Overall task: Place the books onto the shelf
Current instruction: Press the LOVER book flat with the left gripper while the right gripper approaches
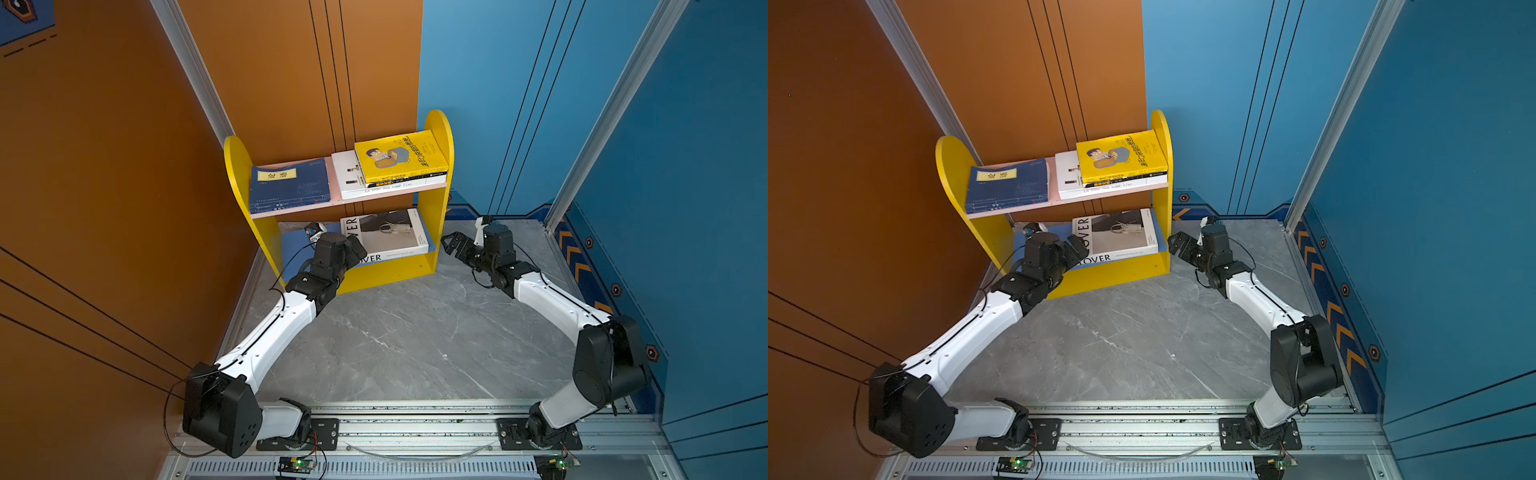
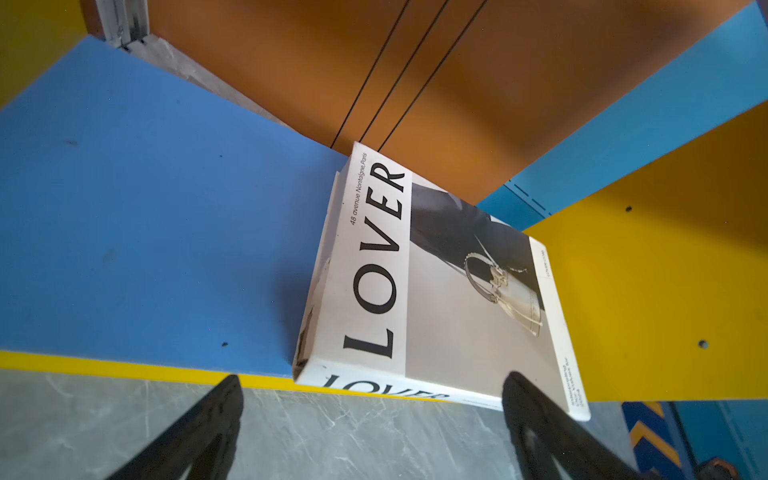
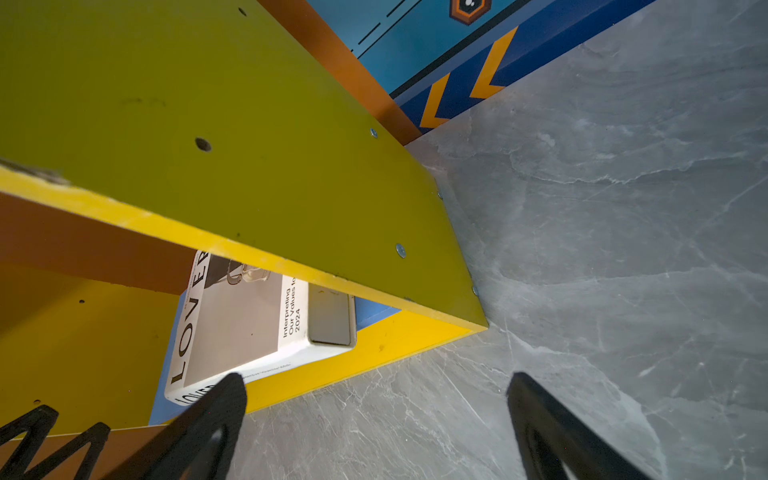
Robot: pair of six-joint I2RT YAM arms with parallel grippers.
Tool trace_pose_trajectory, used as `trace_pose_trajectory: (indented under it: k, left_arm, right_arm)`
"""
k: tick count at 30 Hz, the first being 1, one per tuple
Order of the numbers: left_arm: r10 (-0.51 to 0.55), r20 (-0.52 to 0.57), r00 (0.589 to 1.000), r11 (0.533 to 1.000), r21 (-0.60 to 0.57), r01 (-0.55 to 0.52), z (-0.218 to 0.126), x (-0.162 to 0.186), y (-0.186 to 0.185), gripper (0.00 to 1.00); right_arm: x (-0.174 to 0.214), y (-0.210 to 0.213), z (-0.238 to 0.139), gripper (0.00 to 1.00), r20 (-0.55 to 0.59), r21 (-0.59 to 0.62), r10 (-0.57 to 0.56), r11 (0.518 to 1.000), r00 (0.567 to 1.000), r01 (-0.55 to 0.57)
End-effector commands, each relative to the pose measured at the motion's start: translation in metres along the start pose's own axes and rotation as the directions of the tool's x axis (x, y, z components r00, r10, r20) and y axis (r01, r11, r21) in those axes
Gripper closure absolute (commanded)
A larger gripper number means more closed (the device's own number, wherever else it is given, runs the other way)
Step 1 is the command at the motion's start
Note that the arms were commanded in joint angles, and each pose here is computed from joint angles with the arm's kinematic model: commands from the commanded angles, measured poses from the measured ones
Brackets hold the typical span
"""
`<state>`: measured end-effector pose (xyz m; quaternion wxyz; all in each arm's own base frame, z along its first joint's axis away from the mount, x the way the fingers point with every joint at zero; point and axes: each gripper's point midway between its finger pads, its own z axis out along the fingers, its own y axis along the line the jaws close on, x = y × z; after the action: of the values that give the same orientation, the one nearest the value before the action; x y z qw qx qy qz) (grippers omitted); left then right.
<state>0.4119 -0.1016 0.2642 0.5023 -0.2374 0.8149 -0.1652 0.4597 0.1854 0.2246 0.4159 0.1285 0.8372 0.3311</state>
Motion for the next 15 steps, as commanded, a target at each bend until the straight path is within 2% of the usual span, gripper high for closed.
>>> trace_pose_trajectory:
  k: [1, 10, 15]
  left_arm:
    - [0.151, -0.022, 0.988, 0.986, 0.075, -0.149, 0.008, -0.003, -0.012, 0.02]
    - [0.092, -0.069, 0.993, 0.992, 0.092, -0.085, 0.058, 0.007, -0.004, 0.02]
    - [0.032, -0.092, 0.995, 0.991, 0.136, -0.02, 0.073, 0.013, -0.018, 0.01]
  right_arm:
    - [0.001, 0.008, 0.005, 0.0, -0.029, -0.006, -0.019, 1.0, 0.999, 0.019]
    - [0.002, 0.006, 0.015, 0.0, -0.037, 0.037, -0.021, 0.999, 0.999, 0.022]
    - [0.0, 0.004, 0.021, 0.0, -0.04, 0.054, -0.032, 0.998, 0.999, 0.034]
